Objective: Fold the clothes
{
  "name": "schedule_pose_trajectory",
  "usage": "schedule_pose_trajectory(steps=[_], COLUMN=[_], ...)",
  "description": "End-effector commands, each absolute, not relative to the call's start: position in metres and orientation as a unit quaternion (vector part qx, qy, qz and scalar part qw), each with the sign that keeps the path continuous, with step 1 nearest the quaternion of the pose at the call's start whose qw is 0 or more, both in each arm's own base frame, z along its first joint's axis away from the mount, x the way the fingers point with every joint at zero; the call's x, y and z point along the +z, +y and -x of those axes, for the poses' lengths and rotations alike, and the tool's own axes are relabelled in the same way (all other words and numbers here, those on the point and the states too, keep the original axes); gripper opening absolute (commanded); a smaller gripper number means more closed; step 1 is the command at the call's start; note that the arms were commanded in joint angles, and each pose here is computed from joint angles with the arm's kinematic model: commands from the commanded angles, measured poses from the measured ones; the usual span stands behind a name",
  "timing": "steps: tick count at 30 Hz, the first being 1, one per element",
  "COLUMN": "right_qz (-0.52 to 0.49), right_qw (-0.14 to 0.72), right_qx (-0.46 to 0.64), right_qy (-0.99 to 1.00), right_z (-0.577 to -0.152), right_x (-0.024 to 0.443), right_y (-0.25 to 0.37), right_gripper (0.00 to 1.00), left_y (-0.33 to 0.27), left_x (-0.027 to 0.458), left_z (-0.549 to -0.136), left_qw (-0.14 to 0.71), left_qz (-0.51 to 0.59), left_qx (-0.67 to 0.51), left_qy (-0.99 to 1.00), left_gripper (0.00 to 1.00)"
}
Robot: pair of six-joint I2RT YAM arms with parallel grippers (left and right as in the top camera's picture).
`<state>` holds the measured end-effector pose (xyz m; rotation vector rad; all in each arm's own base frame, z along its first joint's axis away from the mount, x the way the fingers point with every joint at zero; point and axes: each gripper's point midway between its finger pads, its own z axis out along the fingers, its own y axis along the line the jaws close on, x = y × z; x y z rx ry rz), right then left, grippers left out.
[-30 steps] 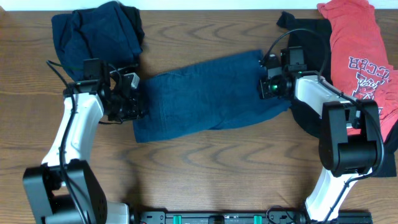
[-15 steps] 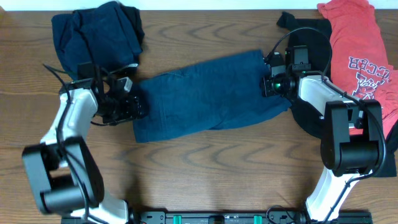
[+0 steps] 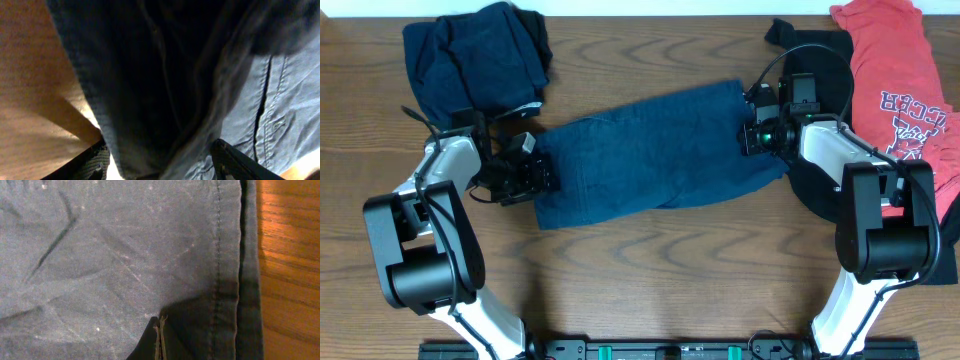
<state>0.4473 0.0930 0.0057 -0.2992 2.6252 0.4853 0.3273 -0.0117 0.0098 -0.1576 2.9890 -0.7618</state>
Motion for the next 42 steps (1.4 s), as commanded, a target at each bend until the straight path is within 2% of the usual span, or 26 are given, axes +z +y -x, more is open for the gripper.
schedule_pose_trajectory(steps=[1, 3, 5, 7, 8, 9, 15, 20, 26, 30, 38, 42], right_qz=[0.101, 0.101, 0.101, 0.101, 0.101, 0.102, 0.105, 0.108, 0.103, 0.105, 0.128, 0.149], right_qw=[0.221, 0.221, 0.22, 0.219, 0.219, 0.219, 0.216, 0.204, 0.178, 0.178, 0.213, 0.243], right_qx=[0.182, 0.182, 0.182, 0.182, 0.182, 0.185, 0.2, 0.226, 0.229, 0.238, 0.313, 0.384], right_qy=[0.953, 0.953, 0.953, 0.953, 0.953, 0.953, 0.95, 0.946, 0.952, 0.949, 0.917, 0.878], right_z=[-0.447, -0.447, -0.446, -0.446, -0.446, -0.446, -0.443, -0.437, -0.425, -0.424, -0.436, -0.446], right_x=[0.002, 0.002, 0.002, 0.002, 0.002, 0.002, 0.004, 0.005, 0.0, 0.002, 0.027, 0.058], right_y=[0.092, 0.092, 0.092, 0.092, 0.092, 0.093, 0.098, 0.106, 0.106, 0.109, 0.134, 0.161], right_gripper=[0.01, 0.01, 0.01, 0.01, 0.01, 0.01, 0.01, 0.01, 0.01, 0.01, 0.01, 0.01], left_y=[-0.015, -0.019, -0.022, -0.025, -0.026, -0.028, -0.029, -0.018, 0.021, 0.028, 0.025, 0.021], left_x=[-0.009, -0.011, -0.011, -0.009, -0.008, -0.006, 0.011, 0.051, 0.103, 0.129, 0.129, 0.129], left_z=[-0.325, -0.325, -0.327, -0.329, -0.331, -0.333, -0.339, -0.345, -0.35, -0.347, -0.341, -0.342], left_qw=[0.006, 0.003, 0.005, 0.011, 0.014, 0.018, 0.038, 0.093, 0.175, 0.212, 0.202, 0.202], left_qz=[0.046, 0.048, 0.049, 0.048, 0.048, 0.05, 0.057, 0.052, 0.095, 0.095, 0.096, 0.089], left_qx=[-0.257, -0.27, -0.28, -0.291, -0.296, -0.303, -0.313, -0.301, -0.203, -0.177, -0.179, -0.18], left_qy=[0.965, 0.962, 0.959, 0.955, 0.954, 0.951, 0.947, 0.948, 0.959, 0.956, 0.958, 0.958], left_gripper=[0.68, 0.67, 0.56, 0.34, 0.13, 0.06, 0.06, 0.06, 0.06, 0.06, 0.06, 0.06])
